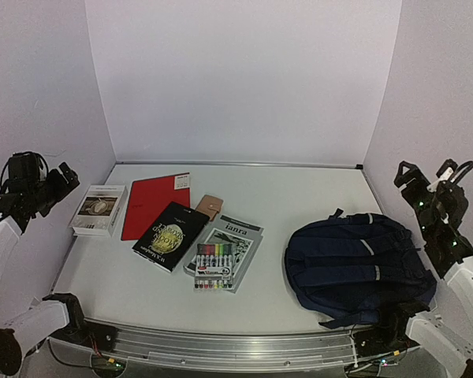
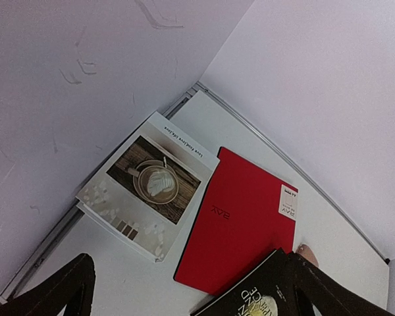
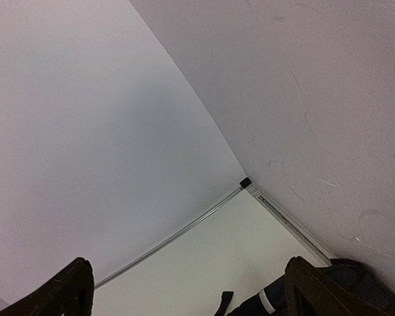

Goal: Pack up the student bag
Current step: Adjust the student bag at the center of the board.

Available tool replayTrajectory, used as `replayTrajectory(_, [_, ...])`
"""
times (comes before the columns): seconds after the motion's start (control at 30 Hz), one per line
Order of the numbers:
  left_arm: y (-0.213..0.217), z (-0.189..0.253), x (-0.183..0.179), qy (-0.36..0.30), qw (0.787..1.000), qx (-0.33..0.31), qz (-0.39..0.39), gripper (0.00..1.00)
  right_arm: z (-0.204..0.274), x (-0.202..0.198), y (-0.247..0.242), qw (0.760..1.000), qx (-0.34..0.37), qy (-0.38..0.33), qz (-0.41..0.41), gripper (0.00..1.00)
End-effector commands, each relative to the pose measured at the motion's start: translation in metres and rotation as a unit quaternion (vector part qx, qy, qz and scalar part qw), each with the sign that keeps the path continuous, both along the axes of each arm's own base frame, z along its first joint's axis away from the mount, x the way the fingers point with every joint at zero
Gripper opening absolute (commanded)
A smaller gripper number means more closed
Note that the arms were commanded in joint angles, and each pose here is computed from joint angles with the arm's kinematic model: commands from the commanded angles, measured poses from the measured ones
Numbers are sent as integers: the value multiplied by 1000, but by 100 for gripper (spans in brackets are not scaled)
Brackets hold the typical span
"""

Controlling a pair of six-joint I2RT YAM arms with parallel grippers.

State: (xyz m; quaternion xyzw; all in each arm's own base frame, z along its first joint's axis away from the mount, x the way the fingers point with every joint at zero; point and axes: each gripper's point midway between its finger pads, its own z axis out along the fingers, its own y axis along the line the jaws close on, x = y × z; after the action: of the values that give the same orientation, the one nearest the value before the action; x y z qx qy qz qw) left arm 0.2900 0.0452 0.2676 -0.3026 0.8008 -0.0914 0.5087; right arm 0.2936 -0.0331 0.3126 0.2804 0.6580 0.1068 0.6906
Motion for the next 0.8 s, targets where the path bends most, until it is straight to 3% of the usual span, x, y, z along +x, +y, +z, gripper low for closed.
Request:
replayTrajectory(0.0, [-4, 15, 10, 10, 999, 24, -31, 100, 18, 18, 19, 998, -18, 26, 54, 98])
replayTrajectory(0.13, [-8, 27, 28, 12, 998, 19, -52, 100, -4, 42, 48, 988, 0, 77, 132, 98])
replayTrajectory(0.33, [-45, 68, 59, -29, 985, -2, -170, 100, -45, 57, 105, 972, -6, 154, 177, 98])
replayTrajectory(0.57, [-37, 39, 71, -2, 985, 32, -167, 100, -104, 51, 179, 941, -74, 270, 189, 98])
replayTrajectory(0.77, [-32, 22, 68, 17, 985, 47, -164, 100, -155, 16, 243, 889, -160, 369, 217, 98])
